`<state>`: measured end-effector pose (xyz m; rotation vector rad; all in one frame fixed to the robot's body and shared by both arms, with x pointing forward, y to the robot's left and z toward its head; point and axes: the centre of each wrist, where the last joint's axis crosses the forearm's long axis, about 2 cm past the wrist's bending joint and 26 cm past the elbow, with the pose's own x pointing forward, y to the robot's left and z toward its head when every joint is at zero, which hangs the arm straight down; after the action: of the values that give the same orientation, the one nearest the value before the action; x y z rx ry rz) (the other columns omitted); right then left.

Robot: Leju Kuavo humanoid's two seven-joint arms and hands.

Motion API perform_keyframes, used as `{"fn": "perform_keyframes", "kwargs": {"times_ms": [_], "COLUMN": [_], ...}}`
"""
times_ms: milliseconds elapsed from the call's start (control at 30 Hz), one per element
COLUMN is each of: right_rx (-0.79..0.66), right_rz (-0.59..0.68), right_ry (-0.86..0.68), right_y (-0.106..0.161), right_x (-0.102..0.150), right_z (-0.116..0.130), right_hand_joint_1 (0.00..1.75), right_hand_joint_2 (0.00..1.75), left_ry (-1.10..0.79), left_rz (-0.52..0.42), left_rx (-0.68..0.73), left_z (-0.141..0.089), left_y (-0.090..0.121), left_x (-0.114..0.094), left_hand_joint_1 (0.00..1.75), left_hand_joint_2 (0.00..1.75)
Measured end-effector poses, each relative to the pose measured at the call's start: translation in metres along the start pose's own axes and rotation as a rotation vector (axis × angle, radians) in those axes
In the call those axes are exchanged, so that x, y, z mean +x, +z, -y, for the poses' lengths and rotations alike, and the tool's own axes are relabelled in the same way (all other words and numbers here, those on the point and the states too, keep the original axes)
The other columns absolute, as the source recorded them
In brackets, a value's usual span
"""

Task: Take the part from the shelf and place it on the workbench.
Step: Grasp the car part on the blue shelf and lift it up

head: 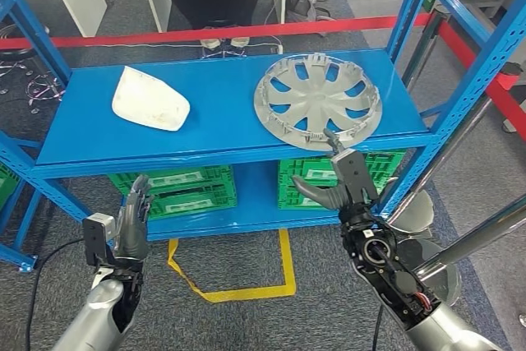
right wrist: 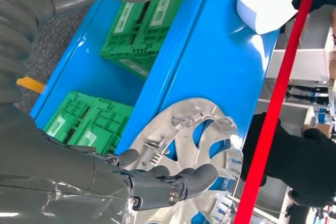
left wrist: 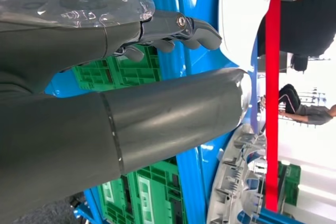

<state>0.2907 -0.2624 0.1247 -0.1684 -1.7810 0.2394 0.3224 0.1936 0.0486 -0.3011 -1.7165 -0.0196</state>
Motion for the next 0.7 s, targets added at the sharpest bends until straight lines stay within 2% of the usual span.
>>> {"fn": "perform_keyframes", "kwargs": {"times_ms": [700], "right_rx": [-0.034], "right_rz": [0.025], "right_ry": [-0.004], "right_y": [-0.0096], "right_x": [0.0083], "right_z": [0.0097], "right_hand_joint_1": [0.00], "right_hand_joint_2": [1.75], "left_ry": [-0.001], "left_rz": [0.009], "left_rx": [-0.002], "left_z": [-0.0003], "left_y": [-0.0029], "left_x": [0.0024], "left_hand_joint_1": [0.00], "left_hand_joint_2": [0.00]}}
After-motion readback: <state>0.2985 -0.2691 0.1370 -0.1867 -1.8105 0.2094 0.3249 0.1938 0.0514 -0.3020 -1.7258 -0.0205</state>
